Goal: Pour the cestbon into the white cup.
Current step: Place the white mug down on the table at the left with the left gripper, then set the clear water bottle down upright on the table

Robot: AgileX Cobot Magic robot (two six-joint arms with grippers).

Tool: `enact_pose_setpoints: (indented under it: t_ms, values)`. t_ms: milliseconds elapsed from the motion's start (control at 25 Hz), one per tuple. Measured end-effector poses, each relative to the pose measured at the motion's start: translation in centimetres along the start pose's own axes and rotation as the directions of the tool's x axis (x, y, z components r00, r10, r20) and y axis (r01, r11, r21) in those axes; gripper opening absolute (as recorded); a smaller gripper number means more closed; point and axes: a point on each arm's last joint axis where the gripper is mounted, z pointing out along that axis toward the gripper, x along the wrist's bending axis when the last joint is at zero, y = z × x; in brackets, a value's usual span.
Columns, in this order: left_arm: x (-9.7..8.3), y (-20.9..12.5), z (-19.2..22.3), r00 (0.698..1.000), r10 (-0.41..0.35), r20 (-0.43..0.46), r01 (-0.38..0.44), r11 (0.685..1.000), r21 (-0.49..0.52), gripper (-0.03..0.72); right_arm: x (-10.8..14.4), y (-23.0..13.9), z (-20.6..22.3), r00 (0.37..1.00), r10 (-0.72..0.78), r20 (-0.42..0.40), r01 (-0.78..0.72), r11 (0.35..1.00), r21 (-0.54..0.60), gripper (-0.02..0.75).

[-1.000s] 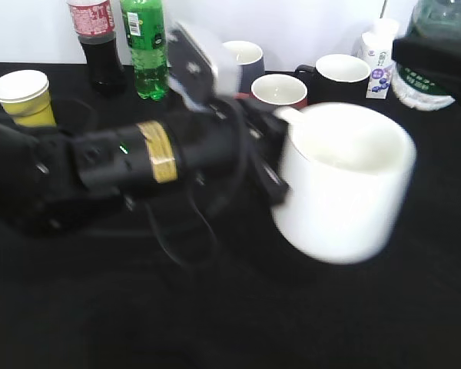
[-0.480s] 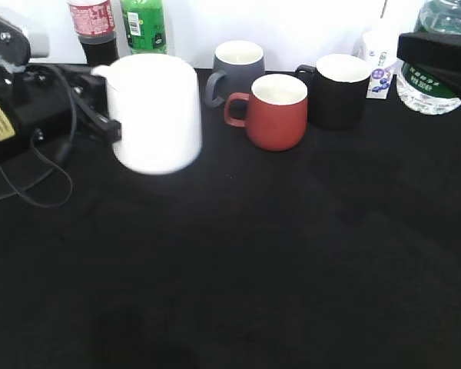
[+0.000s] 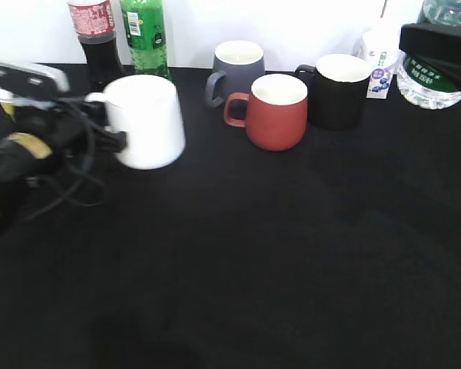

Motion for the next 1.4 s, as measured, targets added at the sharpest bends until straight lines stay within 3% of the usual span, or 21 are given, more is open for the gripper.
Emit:
enact_pose_setpoints:
  t_ms: [240,440,560,680,800,880,920,1000,1080,1200,1400]
  values:
    - [0.5,-3.1,5.8,1.0,-0.004,-0.008,0.003,0.999,-0.045,0.056,-0.1,-0.1,0.0,1.0,0.014,0.016,-0.014,1.0,0.012,0.493]
    - [0.5,-3.2,6.4,1.0,0.015,-0.01,-0.015,0.999,-0.044,0.067,-0.3,-0.3,0.0,0.999,0.027,0.036,-0.028,0.999,0.029,0.493]
    - [0.6,-3.3,6.3,1.0,0.007,-0.014,-0.008,0.999,-0.036,0.237,-0.3,-0.3,0.0,0.999,0.03,0.037,-0.031,0.999,0.03,0.493]
    - [0.5,-3.4,4.6,1.0,0.004,-0.014,-0.004,1.0,-0.011,0.286,-0.5,-0.4,0.0,0.998,0.029,0.057,-0.032,0.998,0.047,0.493]
    - [0.0,-3.5,1.3,1.0,0.01,0.016,-0.01,1.0,0.02,0.288,-1.2,-1.0,-0.1,0.99,0.034,0.134,-0.048,0.994,0.099,0.493]
    - [-0.2,-2.5,-0.6,1.0,0.011,0.023,-0.011,1.0,0.015,0.288,-2.2,-1.6,0.1,0.969,0.112,0.222,-0.135,0.987,0.092,0.493]
    - [-0.2,-1.9,-1.6,1.0,0.011,0.023,-0.011,1.0,0.013,0.29,-3.1,-2.3,0.3,0.936,0.196,0.293,-0.225,0.972,0.069,0.493]
    - [-0.4,0.1,-4.0,1.0,0.012,0.025,-0.012,1.0,-0.017,0.29,-5.0,-4.5,1.0,0.81,0.404,0.426,-0.437,0.899,-0.022,0.493]
    - [-0.6,2.5,-6.0,1.0,0.017,0.024,-0.015,0.997,-0.078,0.29,-6.0,-6.8,1.6,0.735,0.471,0.487,-0.517,0.855,-0.046,0.493]
    - [-0.9,4.9,-7.1,0.998,0.046,0.053,-0.039,0.991,-0.124,0.29,-6.9,-9.2,2.6,0.797,0.326,0.509,-0.387,0.922,0.015,0.493]
    - [-1.5,6.2,-7.9,0.991,0.086,0.101,-0.074,0.991,-0.113,0.29,-8.3,-16.4,4.3,0.782,0.214,0.585,-0.275,0.961,0.016,0.493]
